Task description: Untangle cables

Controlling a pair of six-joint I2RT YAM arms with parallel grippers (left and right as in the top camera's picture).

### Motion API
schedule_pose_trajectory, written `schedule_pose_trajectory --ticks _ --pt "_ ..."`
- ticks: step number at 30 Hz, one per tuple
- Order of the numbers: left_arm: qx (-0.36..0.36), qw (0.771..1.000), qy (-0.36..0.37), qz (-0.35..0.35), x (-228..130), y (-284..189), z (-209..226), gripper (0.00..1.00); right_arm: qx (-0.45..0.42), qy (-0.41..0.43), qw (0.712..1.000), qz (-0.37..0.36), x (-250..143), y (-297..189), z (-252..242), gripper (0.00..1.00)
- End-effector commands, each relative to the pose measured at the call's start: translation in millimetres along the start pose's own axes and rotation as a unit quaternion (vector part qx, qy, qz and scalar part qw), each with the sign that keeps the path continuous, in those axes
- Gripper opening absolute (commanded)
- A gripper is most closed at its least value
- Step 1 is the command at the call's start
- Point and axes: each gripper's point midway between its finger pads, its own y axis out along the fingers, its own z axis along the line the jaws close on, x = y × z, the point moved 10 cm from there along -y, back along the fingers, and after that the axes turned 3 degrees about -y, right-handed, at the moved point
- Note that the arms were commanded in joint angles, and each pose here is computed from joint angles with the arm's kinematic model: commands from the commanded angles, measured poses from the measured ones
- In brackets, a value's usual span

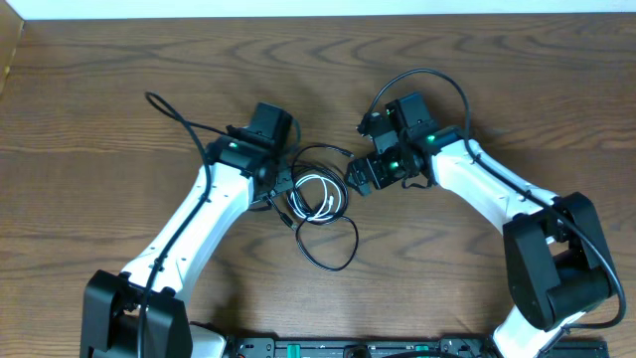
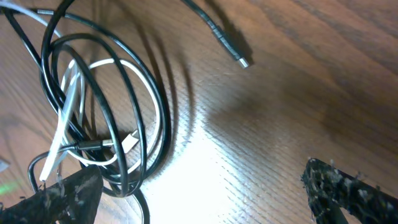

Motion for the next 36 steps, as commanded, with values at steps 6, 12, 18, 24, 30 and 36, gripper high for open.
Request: schedule_pose_trajectory --ticks 6,12,18,24,30,36 --pt "0.101 0.991 -0.025 -0.088 6 -7 10 0.07 0.17 -0.032 0.985 -0.02 5 -2 24 0.99" --pt "0.103 0.991 -0.033 -0.076 2 -3 13 0.08 0.157 -0.044 0.986 -0.015 5 3 32 0.99" --pt "0.081 0.995 -0.048 -0.032 -8 4 12 0.08 0.127 -0.059 0.99 -0.01 4 9 39 0.83" --pt "0.05 0.997 -0.063 0.004 -3 7 18 0.12 0.119 -0.068 0.99 -0.012 6 14 53 0.6" --pt "-0.084 0.994 -0.044 0.053 24 12 29 0.13 0.124 -0.053 0.991 -0.026 19 6 62 0.41" --pt "-0.206 0.977 -0.03 0.051 49 10 44 0.17 0.155 -0.041 0.987 -0.03 33 -7 76 0.2"
